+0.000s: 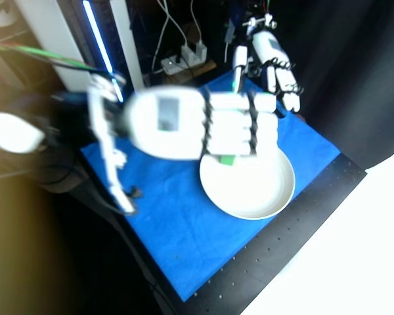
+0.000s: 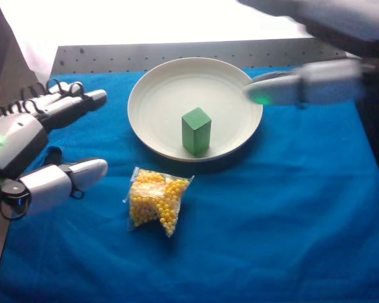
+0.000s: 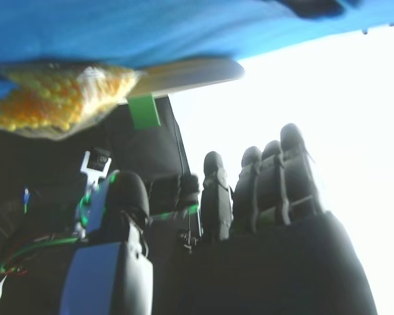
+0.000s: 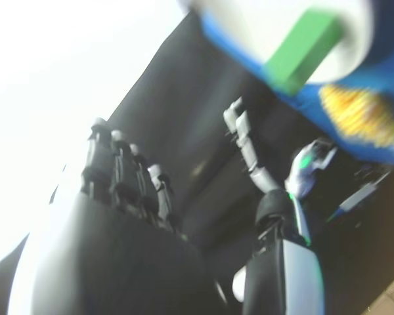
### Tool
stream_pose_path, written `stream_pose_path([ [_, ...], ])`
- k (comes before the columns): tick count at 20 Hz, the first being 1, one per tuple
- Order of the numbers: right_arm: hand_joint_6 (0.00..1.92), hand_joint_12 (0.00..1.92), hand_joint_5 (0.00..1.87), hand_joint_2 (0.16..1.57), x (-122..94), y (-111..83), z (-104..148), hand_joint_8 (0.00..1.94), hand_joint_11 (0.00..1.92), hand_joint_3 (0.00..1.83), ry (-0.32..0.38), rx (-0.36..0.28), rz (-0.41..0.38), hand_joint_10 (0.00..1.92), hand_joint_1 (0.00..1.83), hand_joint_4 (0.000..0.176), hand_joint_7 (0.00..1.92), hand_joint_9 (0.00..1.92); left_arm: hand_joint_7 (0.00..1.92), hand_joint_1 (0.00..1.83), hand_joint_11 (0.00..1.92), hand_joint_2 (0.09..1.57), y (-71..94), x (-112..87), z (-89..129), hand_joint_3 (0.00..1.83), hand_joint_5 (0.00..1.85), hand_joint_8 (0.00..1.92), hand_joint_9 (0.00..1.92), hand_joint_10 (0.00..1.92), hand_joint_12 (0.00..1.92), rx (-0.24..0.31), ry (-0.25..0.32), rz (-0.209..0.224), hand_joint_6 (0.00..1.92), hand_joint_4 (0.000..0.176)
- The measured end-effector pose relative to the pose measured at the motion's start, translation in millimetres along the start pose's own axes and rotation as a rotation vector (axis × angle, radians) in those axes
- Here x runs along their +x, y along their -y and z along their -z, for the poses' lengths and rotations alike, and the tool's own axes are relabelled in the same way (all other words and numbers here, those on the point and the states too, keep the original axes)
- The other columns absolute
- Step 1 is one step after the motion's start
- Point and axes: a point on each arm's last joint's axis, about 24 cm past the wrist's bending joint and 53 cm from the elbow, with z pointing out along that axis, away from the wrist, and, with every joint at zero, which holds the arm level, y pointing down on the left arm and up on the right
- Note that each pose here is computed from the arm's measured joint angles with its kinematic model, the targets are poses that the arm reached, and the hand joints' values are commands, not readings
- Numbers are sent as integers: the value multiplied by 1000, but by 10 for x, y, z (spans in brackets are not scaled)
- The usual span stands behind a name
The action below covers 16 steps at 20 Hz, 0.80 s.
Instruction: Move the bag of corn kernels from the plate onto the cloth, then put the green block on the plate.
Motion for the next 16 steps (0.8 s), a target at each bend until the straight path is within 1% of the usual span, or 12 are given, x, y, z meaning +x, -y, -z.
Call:
stream_pose_path([
  [1, 0, 486, 0, 1271, 35, 80, 156, 0, 5, 42, 3, 28, 3, 58, 460, 99, 0, 57, 77, 577, 0, 1291, 27, -36, 9, 4, 179, 0, 54, 5, 285, 9, 13, -3, 3, 103],
  [2, 0, 655, 0, 1315, 64, 141, 278, 0, 0, 21, 7, 58, -1, 86, 520, 71, 0, 38, 68, 570, 0, 1307, 57, -73, 13, 4, 162, 0, 37, 1, 269, 21, 26, -4, 1, 105],
  [3, 43, 1211, 32, 1353, 94, 193, 429, 36, 0, 15, 19, 87, 3, 466, 612, 37, 97, 7, 111, 575, 0, 1309, 104, -101, 25, 1, 191, 9, 84, 17, 391, 35, 31, -10, 10, 124],
  [4, 177, 1518, 116, 1320, 85, 200, 538, 106, 0, 0, 41, 94, -10, 811, 754, 31, 247, 18, 139, 584, 0, 1315, 141, -135, 30, 1, 197, 12, 115, 24, 502, 49, 43, -13, 9, 122],
  [5, 627, 1601, 22, 1350, 64, 222, 663, 455, 0, 8, 63, 102, -22, 1072, 860, 0, 230, 30, 187, 546, 0, 1316, 159, -171, 33, 0, 204, 17, 185, 43, 676, 57, 56, -16, 8, 129],
  [6, 879, 1742, 4, 1362, 15, 257, 811, 882, 0, 7, 96, 116, -40, 1261, 944, 0, 157, 48, 209, 638, 0, 1325, 159, -232, 37, 1, 224, 15, 207, 42, 778, 58, 75, -18, 12, 122],
  [7, 1134, 1839, 0, 1372, -33, 279, 954, 1252, 0, 7, 123, 134, -50, 1463, 992, 0, 82, 56, 262, 692, 0, 1317, 147, -298, 42, 0, 262, 22, 267, 57, 905, 54, 93, -20, 19, 111],
  [8, 1221, 1870, 0, 1371, -92, 273, 1054, 1318, 0, 6, 154, 136, -48, 1500, 996, 0, 57, 76, 280, 696, 0, 1319, 156, -350, 50, 0, 273, 19, 298, 62, 986, 57, 108, -22, 17, 97],
  [12, 1137, 1887, 0, 1381, -302, 164, 1318, 1133, 69, 4, 277, 113, -59, 1439, 900, 0, 58, 88, 316, 634, 0, 1350, 284, -501, 97, 2, 246, 12, 359, 80, 1124, 99, 157, -33, 0, 85],
  [13, 1126, 1823, 0, 1386, -346, 94, 1351, 1151, 145, 5, 298, 93, -50, 1463, 919, 0, 61, 116, 321, 675, 0, 1373, 303, -555, 112, 7, 223, 11, 371, 84, 1196, 104, 172, -38, 4, 53],
  [14, 1106, 1798, 0, 1395, -388, 35, 1374, 1101, 199, 6, 316, 77, -39, 1459, 901, 0, 70, 146, 306, 698, 0, 1392, 322, -607, 130, 9, 212, 3, 359, 77, 1186, 106, 188, -43, 2, 56],
  [16, 1112, 1790, 0, 1432, -521, -165, 1434, 1130, 226, 15, 360, 23, 3, 1457, 828, 0, 49, 176, 256, 736, 0, 1405, 378, -791, 174, 4, 197, 1, 314, 60, 1078, 129, 248, -59, 2, 100],
])
